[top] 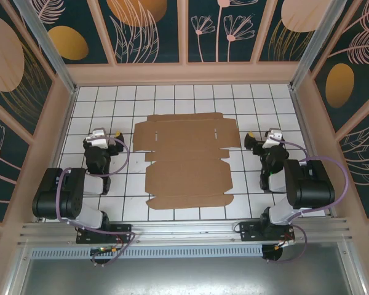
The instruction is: Fold the paper box
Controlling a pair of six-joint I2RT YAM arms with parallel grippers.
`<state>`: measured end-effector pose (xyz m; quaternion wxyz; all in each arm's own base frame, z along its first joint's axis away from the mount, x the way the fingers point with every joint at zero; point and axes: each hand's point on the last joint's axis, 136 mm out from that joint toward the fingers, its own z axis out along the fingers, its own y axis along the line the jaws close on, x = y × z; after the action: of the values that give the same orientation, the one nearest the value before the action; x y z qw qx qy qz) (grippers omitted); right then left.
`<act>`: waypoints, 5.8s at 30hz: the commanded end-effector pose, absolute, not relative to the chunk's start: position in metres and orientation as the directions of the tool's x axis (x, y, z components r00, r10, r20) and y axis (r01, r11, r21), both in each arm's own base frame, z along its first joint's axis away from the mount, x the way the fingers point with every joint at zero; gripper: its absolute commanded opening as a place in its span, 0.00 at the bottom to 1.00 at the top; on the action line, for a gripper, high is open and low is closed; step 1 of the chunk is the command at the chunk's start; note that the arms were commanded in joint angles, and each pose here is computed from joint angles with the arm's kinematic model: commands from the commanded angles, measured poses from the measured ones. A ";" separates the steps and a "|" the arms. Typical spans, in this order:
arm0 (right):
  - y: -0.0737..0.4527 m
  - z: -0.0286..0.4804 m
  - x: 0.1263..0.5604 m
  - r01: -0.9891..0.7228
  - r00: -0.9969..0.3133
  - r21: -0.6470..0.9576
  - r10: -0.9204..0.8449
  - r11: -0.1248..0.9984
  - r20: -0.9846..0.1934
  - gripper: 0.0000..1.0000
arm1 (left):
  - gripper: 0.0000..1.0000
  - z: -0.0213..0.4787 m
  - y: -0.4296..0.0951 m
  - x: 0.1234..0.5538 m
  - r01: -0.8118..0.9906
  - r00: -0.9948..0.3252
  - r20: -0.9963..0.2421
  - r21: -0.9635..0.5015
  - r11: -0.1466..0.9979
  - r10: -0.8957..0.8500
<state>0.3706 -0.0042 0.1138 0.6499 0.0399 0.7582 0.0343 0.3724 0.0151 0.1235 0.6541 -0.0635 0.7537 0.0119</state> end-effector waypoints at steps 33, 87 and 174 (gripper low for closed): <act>0.013 0.188 0.375 0.041 -0.052 0.025 0.027 0.999 -0.998 0.99 | 0.99 0.185 0.016 0.383 -0.139 -0.073 -0.995 -0.059 0.989 -0.069; 0.118 0.075 0.389 0.350 -0.544 0.911 0.839 0.220 0.006 0.94 | 0.00 -0.011 -0.180 0.388 -0.099 -0.898 -0.353 -0.420 0.902 -0.263; 0.100 0.220 0.442 -0.186 -0.345 0.608 0.528 0.772 -0.776 0.00 | 0.31 0.177 -0.196 0.392 0.167 -0.759 -0.605 -0.535 0.828 -0.238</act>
<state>0.4361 0.1169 0.1792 0.5057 0.1670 0.7446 0.4025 0.3951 -0.2070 0.1443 0.3230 -0.0224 0.8939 -0.3099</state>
